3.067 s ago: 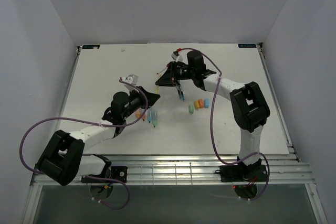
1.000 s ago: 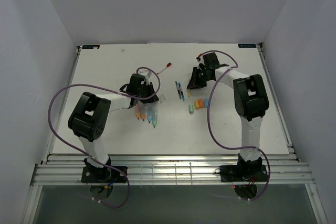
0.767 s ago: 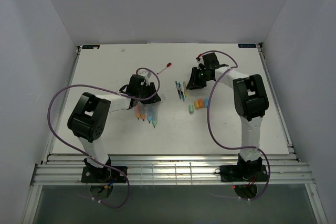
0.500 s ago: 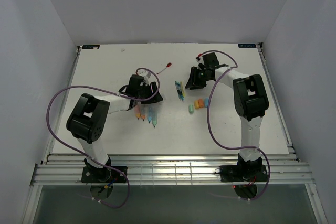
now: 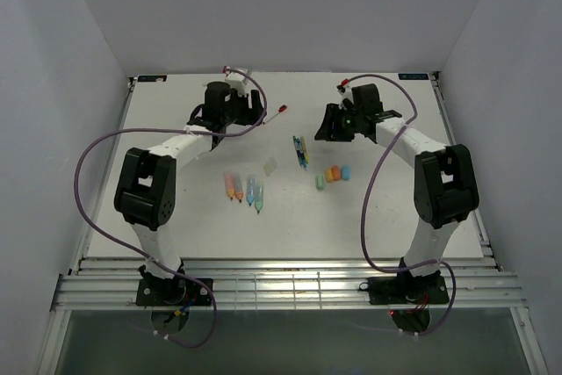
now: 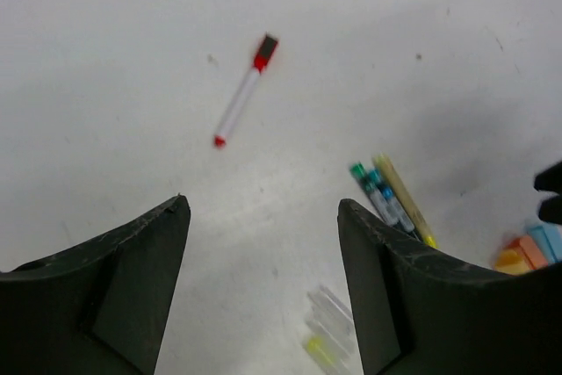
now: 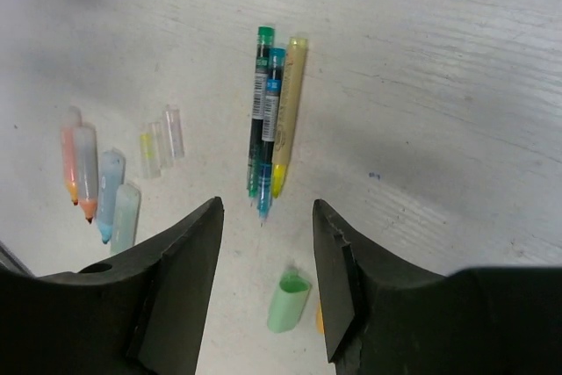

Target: Open the pen caps

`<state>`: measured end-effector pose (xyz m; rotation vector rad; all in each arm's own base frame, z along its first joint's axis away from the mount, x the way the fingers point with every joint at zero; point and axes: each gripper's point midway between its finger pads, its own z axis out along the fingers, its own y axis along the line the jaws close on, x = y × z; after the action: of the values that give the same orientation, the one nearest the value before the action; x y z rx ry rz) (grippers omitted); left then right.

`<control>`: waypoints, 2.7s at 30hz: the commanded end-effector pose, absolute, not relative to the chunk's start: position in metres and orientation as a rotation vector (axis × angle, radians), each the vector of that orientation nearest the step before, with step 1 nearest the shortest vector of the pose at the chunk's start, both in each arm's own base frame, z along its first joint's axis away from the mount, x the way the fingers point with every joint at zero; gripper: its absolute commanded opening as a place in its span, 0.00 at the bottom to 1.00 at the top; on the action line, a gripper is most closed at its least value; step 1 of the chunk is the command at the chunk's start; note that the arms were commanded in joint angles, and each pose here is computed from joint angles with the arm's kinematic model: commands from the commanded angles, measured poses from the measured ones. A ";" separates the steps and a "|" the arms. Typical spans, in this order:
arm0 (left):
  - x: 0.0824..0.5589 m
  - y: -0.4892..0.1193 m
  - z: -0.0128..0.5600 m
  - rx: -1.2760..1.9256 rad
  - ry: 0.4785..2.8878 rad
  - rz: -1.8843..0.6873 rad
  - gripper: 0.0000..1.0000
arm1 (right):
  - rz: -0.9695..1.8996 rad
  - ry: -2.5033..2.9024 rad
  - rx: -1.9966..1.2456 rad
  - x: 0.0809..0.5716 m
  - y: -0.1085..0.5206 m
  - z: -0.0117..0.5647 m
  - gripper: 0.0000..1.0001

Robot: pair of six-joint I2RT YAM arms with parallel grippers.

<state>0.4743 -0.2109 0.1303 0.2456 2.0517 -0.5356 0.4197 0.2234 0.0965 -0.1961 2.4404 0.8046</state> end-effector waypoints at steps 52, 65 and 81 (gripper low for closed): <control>0.528 -0.269 -0.010 0.765 2.193 -0.805 0.08 | 0.815 2.195 -0.235 0.390 0.195 0.150 0.52; 0.500 -0.281 0.095 0.585 1.985 -0.988 0.00 | 1.099 2.156 -0.144 0.370 0.221 0.161 0.59; 0.380 -0.301 0.166 0.353 1.914 -1.222 0.00 | 1.474 2.004 0.036 0.347 0.280 0.172 0.60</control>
<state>0.3883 -0.2967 0.1335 0.4123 2.0004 -1.1813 0.3412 0.2684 0.1504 0.0216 2.1083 1.4103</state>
